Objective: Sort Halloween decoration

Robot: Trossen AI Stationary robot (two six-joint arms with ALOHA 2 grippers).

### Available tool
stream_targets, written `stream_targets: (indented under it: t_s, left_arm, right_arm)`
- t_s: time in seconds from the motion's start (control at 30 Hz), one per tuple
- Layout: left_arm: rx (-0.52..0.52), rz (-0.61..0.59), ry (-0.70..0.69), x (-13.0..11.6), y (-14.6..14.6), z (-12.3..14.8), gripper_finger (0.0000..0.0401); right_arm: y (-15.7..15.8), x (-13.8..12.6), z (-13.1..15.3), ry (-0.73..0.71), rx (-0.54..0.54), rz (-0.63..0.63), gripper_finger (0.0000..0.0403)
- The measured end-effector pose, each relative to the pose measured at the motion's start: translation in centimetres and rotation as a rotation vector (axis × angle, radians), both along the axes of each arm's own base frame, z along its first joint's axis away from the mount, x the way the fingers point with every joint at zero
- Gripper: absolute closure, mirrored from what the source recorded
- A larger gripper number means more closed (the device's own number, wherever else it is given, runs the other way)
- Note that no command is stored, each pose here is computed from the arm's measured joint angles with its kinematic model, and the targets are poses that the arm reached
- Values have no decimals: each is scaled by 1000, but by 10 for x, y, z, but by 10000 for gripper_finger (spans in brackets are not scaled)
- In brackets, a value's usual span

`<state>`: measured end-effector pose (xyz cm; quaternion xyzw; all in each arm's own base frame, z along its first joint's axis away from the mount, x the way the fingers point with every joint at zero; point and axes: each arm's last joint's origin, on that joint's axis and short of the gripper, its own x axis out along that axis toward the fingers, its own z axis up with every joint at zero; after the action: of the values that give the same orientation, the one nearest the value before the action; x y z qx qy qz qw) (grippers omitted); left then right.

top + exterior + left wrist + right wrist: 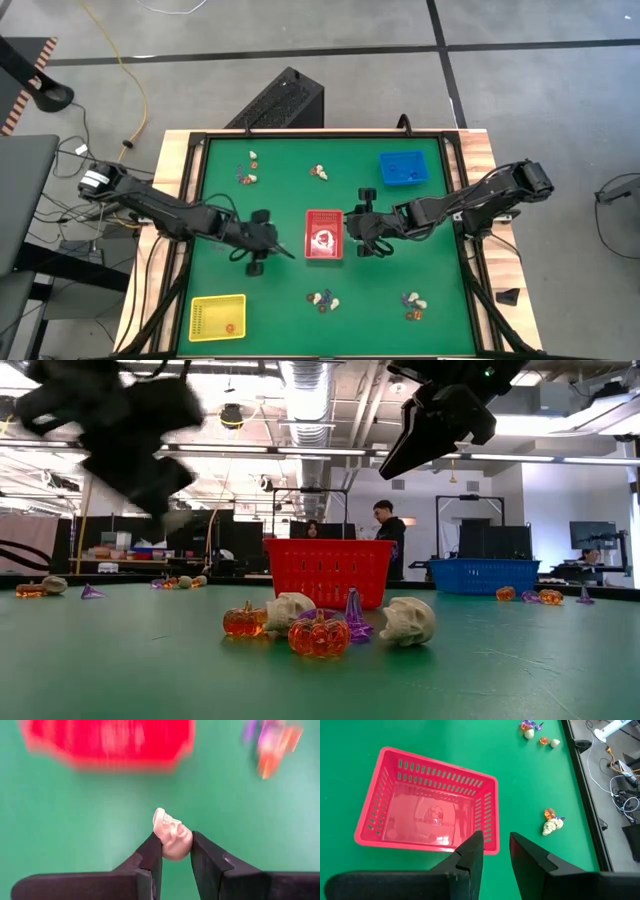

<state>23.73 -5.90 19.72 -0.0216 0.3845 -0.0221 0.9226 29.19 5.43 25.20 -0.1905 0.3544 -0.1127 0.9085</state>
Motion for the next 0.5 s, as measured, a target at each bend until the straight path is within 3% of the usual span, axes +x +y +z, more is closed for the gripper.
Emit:
stream_targets:
  t_s: [0.1,0.2,0.5]
  left_arm:
    - [42,-32,-168,15,6,9,334]
    - [79,-49,-250,29,15,8,334]
    - [80,-58,-250,78,46,6,333]
  right_arm:
    - [0,0,0,2,-1,0,278]
    - [0,-1,-1,12,-3,0,278]
    - [-1,-4,-4,54,-14,-4,278]
